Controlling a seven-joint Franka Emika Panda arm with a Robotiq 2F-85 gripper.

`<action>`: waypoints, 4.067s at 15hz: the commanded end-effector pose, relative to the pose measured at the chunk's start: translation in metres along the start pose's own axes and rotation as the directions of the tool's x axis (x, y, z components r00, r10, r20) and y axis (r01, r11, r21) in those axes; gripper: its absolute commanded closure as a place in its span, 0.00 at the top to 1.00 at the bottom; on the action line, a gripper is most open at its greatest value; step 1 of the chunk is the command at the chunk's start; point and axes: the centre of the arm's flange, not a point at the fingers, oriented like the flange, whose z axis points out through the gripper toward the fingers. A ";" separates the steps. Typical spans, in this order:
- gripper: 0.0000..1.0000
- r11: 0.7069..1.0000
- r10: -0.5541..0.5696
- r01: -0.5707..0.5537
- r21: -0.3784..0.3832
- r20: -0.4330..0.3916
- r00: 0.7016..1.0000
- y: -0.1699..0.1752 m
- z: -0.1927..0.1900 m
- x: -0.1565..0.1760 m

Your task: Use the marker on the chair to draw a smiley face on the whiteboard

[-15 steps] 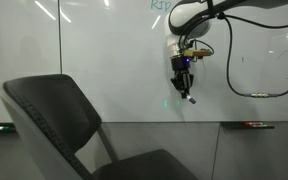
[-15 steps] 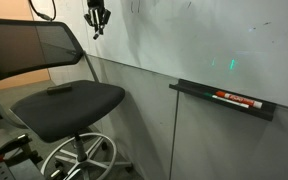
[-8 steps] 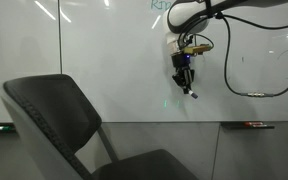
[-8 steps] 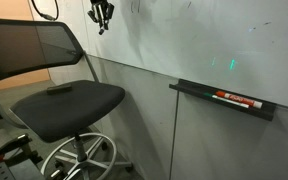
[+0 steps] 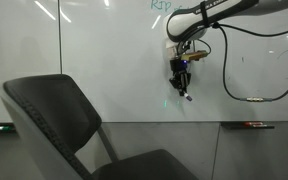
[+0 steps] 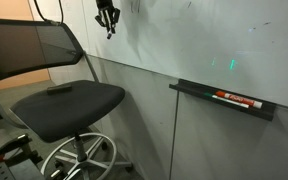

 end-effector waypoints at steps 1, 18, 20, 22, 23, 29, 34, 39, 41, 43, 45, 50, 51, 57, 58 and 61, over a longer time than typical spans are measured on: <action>0.06 0.999 0.041 -0.042 -0.011 -0.057 0.998 0.009 -0.003 0.021; 0.06 0.995 0.102 -0.099 0.026 -0.140 0.985 0.018 0.005 0.040; 0.06 0.994 0.104 -0.101 0.031 -0.137 0.985 0.018 0.009 0.041; 0.06 0.994 0.105 -0.102 0.034 -0.134 0.985 0.019 0.014 0.040; 0.06 0.994 0.105 -0.101 0.036 -0.134 0.985 0.020 0.016 0.040; 0.06 0.994 0.109 -0.105 0.035 -0.144 0.984 0.031 0.027 0.038; 0.06 0.993 0.121 -0.117 0.036 -0.147 0.982 0.045 0.037 0.039; 0.06 0.992 0.129 -0.126 0.028 -0.153 0.980 0.058 0.045 0.040; 0.06 0.991 0.133 -0.131 0.023 -0.152 0.979 0.064 0.047 0.040; 0.06 0.990 0.140 -0.140 0.015 -0.149 0.979 0.072 0.048 0.038; 0.06 0.988 0.154 -0.155 0.009 -0.139 0.978 0.082 0.050 0.035; 0.06 0.982 0.187 -0.189 -0.003 -0.137 0.973 0.107 0.050 0.028; 0.06 0.981 0.192 -0.195 -0.004 -0.138 0.972 0.111 0.048 0.027; 0.06 0.978 0.202 -0.207 -0.020 -0.144 0.969 0.127 0.041 0.021; 0.06 0.978 0.202 -0.207 -0.022 -0.147 0.968 0.129 0.038 0.021; 0.06 0.978 0.200 -0.207 -0.025 -0.159 0.967 0.131 0.031 0.020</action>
